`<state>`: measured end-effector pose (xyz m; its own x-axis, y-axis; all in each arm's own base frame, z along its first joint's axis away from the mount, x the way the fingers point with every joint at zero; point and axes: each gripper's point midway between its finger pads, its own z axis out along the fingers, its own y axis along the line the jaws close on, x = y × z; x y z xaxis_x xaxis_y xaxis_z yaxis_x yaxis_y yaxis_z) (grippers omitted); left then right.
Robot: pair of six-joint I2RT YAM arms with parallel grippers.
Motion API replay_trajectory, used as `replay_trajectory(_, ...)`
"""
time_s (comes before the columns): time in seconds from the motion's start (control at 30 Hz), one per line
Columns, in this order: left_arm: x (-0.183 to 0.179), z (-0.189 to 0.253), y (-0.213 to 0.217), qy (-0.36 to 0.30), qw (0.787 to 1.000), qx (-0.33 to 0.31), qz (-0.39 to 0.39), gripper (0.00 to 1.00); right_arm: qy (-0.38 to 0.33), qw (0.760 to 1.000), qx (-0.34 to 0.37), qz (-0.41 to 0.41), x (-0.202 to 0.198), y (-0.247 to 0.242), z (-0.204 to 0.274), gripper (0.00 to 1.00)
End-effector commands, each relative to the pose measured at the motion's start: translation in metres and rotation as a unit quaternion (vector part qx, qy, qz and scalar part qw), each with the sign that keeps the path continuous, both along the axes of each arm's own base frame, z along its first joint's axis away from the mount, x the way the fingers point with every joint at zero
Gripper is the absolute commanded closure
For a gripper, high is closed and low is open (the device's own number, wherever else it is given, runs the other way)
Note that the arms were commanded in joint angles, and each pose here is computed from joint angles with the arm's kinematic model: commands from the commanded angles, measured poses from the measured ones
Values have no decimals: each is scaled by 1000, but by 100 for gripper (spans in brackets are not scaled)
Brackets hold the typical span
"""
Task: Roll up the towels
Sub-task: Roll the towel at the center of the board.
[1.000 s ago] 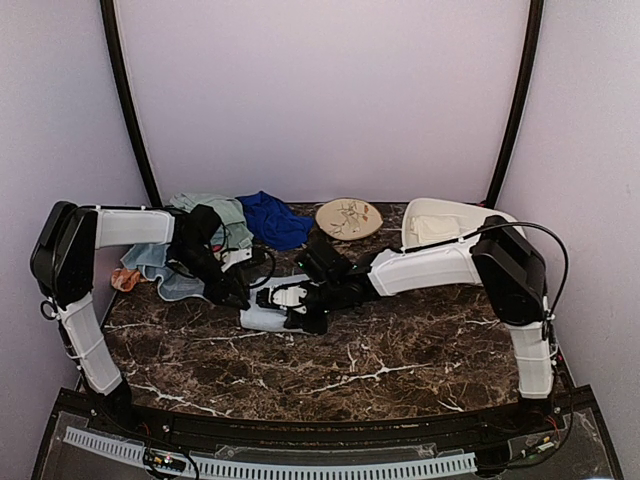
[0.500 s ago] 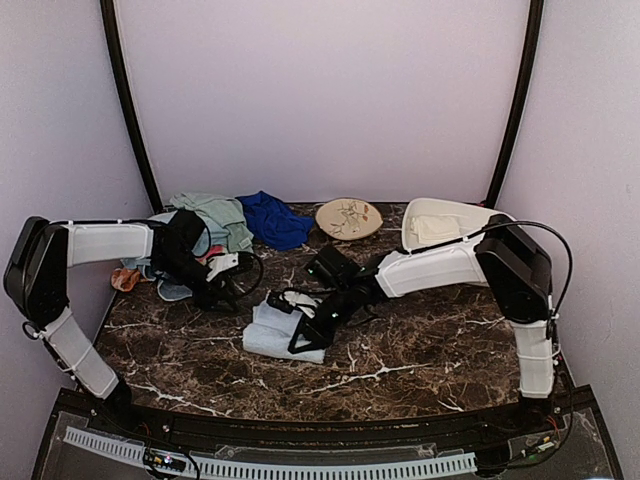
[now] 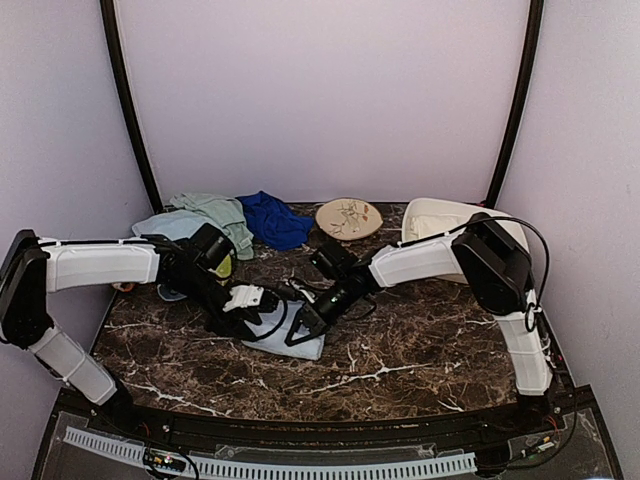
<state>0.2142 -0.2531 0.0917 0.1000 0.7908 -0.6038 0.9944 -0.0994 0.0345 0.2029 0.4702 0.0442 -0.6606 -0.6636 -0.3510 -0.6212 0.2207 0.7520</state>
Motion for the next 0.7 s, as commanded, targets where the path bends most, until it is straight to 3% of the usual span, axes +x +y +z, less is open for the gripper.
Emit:
replay_trajectory(0.0,1,-17,-14,-31,999,30,-27,60,45,989,-133,-47,-5,-38,-74,87)
replay_trajectory(0.37,41,-54,-26,-96,992,74,19,62,34,994,-69,-75,16,-25,-41,70)
replay_trajectory(0.5,28,-69,-20,-58,994,96,5,72,13,994,-62,-86,28,-25,-33,64)
replay_trajectory(0.67,18,-75,-14,36,994,99,13,86,-102,982,-23,-155,68,-40,6,47)
